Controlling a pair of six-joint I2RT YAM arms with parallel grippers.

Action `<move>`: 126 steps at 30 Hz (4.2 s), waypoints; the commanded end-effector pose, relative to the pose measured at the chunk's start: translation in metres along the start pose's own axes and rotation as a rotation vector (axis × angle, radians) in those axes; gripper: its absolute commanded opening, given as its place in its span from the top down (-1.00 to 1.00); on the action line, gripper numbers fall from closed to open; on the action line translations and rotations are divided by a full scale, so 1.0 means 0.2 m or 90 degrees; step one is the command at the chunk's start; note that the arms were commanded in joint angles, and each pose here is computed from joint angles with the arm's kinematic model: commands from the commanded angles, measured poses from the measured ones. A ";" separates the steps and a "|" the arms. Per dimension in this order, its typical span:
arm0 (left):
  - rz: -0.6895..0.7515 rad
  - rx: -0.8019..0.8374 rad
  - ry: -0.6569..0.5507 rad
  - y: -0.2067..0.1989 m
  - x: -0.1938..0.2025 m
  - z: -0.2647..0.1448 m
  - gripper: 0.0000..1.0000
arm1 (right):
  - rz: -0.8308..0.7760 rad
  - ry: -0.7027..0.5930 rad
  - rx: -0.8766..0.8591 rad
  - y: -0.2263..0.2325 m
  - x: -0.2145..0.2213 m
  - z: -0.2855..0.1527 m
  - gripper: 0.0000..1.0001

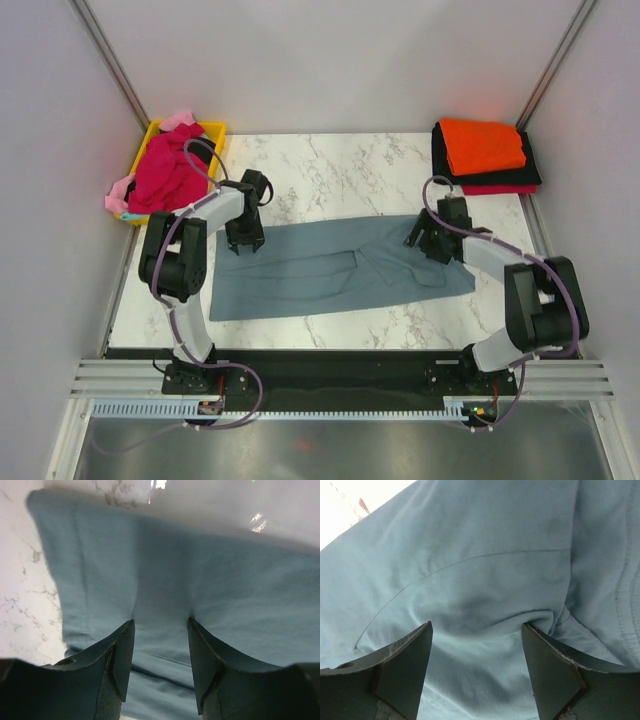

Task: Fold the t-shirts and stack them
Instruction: Fold the tshirt

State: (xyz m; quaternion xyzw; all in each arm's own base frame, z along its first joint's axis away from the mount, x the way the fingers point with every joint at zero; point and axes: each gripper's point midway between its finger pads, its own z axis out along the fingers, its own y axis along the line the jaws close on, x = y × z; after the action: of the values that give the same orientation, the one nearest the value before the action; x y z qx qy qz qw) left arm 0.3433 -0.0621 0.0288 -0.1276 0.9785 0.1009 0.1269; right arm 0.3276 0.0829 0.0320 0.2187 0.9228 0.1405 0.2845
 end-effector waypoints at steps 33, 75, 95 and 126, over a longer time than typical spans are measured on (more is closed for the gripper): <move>0.101 0.456 0.202 -0.86 0.98 -0.46 0.10 | -0.034 -0.063 -0.433 1.51 -0.59 1.24 -0.70; 0.029 0.258 -0.014 -0.23 0.98 -0.39 0.03 | -0.071 -0.076 -0.152 0.34 0.05 -0.54 -0.93; 0.018 0.389 0.023 -0.37 1.13 -0.29 0.31 | -0.112 0.145 -0.145 0.11 0.90 -0.55 -0.72; 0.076 0.432 0.016 -0.45 1.28 -0.59 0.96 | -0.142 0.108 -0.111 0.06 0.92 -0.69 1.00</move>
State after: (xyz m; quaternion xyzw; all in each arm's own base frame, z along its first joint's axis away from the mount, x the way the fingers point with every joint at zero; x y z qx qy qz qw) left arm 0.0991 -0.2262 0.0313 0.0021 0.9647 -0.2296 0.1293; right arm 0.1025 0.1708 0.0295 0.0751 0.9527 0.2180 0.1980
